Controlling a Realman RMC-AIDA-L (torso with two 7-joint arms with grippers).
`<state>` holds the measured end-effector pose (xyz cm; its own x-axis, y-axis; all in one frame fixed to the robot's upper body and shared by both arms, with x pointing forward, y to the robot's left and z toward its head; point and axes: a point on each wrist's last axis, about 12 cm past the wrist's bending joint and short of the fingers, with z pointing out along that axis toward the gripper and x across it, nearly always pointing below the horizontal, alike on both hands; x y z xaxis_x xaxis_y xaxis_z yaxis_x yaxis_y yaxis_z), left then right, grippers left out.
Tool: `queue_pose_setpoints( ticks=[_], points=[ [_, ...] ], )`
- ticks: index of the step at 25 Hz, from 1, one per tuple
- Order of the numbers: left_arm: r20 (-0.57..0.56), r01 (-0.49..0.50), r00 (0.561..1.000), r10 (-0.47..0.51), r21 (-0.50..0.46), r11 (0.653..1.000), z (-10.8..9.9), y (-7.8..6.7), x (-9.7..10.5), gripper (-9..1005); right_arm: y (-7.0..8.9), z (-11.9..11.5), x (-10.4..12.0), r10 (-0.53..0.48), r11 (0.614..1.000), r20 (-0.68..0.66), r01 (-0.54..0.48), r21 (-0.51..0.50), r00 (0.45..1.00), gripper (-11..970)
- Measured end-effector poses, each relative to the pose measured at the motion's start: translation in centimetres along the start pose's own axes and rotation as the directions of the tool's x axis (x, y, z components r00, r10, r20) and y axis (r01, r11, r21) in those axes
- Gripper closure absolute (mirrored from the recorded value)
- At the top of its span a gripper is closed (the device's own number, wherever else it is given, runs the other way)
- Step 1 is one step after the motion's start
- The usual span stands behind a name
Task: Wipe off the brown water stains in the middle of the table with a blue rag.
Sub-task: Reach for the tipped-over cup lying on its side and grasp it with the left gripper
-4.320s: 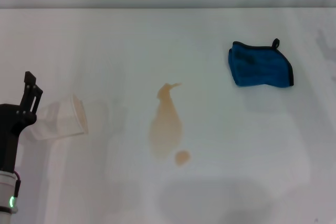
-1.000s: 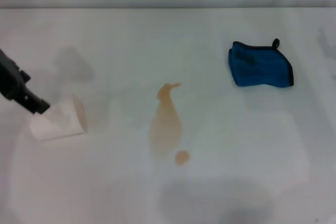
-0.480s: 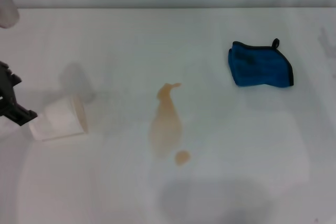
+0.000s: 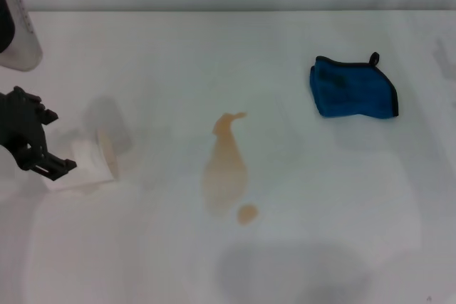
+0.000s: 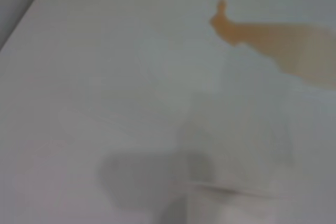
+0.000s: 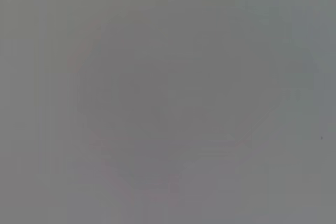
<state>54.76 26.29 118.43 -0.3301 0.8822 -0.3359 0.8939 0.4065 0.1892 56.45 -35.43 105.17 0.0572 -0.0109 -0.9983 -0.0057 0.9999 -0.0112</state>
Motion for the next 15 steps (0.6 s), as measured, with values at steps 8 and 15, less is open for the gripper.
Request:
queue_pose_setpoints(
  ticks=[8,15],
  points=[
    [0.021,-0.011,1.0,0.011,0.012,1.0,0.9,-0.3,0.9,138,0.1,0.1,-0.1,0.0,1.0,0.004,0.0,-0.002,1.0,177],
    [0.03,-0.027,0.999,0.027,-0.001,1.0,1.9,0.0,1.4,138,0.1,0.2,-0.1,0.0,1.0,0.005,0.0,-0.003,1.0,177]
  ],
)
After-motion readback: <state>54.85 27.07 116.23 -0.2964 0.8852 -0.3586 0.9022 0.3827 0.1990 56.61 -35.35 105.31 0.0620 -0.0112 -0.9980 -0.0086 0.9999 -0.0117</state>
